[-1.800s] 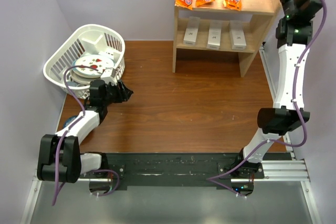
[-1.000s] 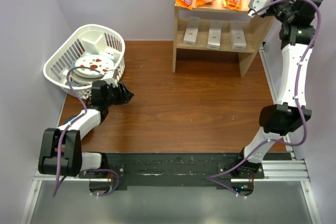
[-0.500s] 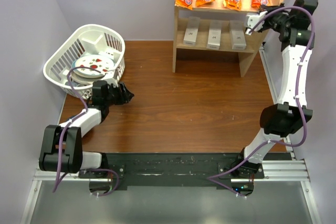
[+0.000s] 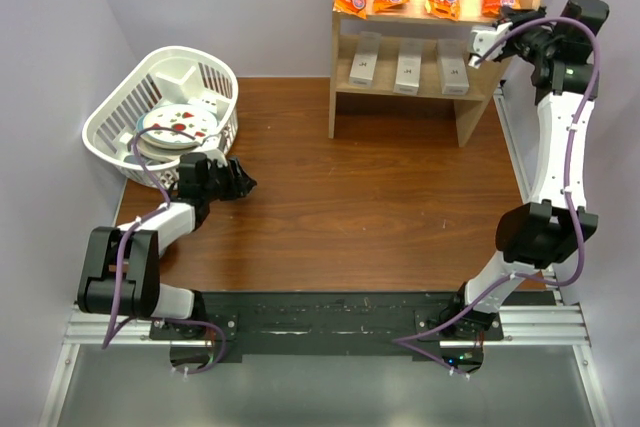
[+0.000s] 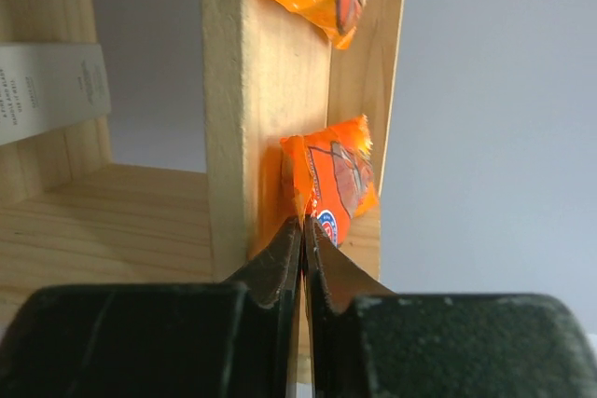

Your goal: Place and organize the shaving razors onto the shelf

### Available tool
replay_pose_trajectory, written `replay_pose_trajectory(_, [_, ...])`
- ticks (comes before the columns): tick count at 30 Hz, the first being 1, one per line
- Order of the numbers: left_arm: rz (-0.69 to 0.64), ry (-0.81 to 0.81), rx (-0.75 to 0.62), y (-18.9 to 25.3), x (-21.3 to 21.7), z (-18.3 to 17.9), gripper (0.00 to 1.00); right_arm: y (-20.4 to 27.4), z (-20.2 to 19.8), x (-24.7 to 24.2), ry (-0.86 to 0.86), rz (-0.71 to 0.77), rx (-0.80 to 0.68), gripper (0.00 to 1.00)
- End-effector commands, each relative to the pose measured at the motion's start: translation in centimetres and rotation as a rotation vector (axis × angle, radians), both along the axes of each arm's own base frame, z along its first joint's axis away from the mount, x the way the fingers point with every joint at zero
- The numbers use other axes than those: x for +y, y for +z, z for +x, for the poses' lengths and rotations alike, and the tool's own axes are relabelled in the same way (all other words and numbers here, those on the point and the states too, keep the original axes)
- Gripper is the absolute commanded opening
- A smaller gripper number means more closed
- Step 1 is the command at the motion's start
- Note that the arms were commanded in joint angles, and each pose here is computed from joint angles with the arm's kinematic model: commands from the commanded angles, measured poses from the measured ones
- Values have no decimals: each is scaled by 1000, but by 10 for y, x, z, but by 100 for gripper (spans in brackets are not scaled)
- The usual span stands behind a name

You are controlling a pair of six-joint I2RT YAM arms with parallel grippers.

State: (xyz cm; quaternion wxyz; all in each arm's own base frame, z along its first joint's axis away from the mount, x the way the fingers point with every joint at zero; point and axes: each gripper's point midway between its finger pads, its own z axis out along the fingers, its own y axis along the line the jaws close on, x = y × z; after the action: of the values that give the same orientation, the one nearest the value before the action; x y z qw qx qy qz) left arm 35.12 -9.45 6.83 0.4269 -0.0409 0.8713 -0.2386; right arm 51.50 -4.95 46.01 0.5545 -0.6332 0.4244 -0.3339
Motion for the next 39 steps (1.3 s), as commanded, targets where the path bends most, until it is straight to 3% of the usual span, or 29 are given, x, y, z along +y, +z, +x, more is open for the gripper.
replay_pose_trajectory(1, [-28,2,-88,26,-2,21,53,39,-15,-1,-7,27,-108,12])
replay_pose_trajectory(4, [-27,0,-87,25,-3,21,53,37,-18,-1,-6,22,-112,23])
replay_pose_trajectory(5, [-29,3,-87,25,-3,21,53,36,-19,0,-6,15,-115,34])
replay_pose_trajectory(12, [-28,3,-90,27,-4,23,53,47,-28,3,-4,76,-160,73])
replay_pose_trajectory(15, [-31,-8,-113,35,-5,25,55,63,-53,15,26,155,-203,84])
replay_pose_trajectory(17, [-34,-56,-137,43,-12,24,59,85,-96,37,88,276,-215,99])
replay_pose_trajectory(19, [-31,-100,-162,55,-22,25,66,61,-118,66,145,380,-121,99])
replay_pose_trajectory(20, [-19,-124,-179,59,-26,26,68,65,-147,83,161,451,-98,99])
replay_pose_trajectory(21, [-13,-145,-201,70,-30,30,78,28,-150,90,114,520,12,99])
replay_pose_trajectory(23, [-1,-229,-236,81,-49,28,88,5,-185,128,152,648,149,99])
replay_pose_trajectory(24, [4,-259,-257,93,-57,31,99,-30,-190,143,136,711,281,99])
replay_pose_trajectory(29, [76,-490,-380,131,-112,21,100,-88,-201,179,-86,1075,739,99])
replay_pose_trajectory(30, [79,-507,-413,144,-118,23,100,-103,-187,180,-165,1114,809,99])
replay_pose_trajectory(33, [85,-555,-488,168,-137,21,100,-104,-176,177,-285,1190,869,99])
replay_pose_trajectory(39, [101,-531,-542,196,-146,32,100,-96,-168,151,-453,1312,747,99])
